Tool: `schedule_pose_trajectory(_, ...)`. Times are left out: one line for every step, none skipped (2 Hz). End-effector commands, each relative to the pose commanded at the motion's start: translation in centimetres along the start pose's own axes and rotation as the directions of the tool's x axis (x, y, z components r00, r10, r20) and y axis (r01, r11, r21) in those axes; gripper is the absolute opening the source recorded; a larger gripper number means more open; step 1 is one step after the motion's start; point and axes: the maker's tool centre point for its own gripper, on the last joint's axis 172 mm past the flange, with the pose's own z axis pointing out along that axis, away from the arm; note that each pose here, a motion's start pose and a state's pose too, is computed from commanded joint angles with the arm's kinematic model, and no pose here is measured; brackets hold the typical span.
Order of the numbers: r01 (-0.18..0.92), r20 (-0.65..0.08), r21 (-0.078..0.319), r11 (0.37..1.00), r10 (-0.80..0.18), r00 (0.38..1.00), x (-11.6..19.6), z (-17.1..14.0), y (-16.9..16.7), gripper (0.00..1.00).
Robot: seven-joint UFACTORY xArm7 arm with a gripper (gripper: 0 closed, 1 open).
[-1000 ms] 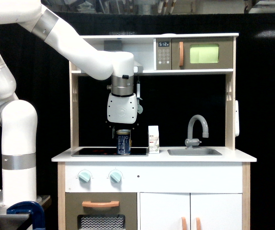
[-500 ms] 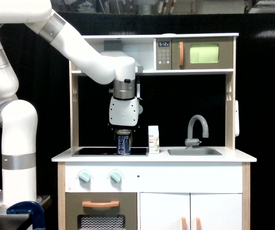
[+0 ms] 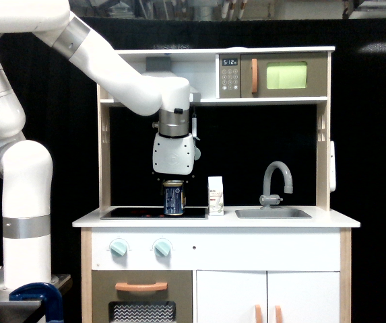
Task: Put the canned spam into the sink
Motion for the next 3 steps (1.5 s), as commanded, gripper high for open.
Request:
schedule_pose_trajectory(0.0, 0.0, 0.0, 1.0, 0.0, 1.0, -8.6, -4.9, 5.7, 0.0)
schedule_pose_trajectory(0.0, 0.0, 0.0, 1.0, 0.0, 1.0, -4.5, -1.4, 16.0, 0.0)
schedule_pose_trajectory(0.0, 0.0, 0.0, 1.0, 0.0, 1.0, 6.9, 1.4, 20.0, 0.0)
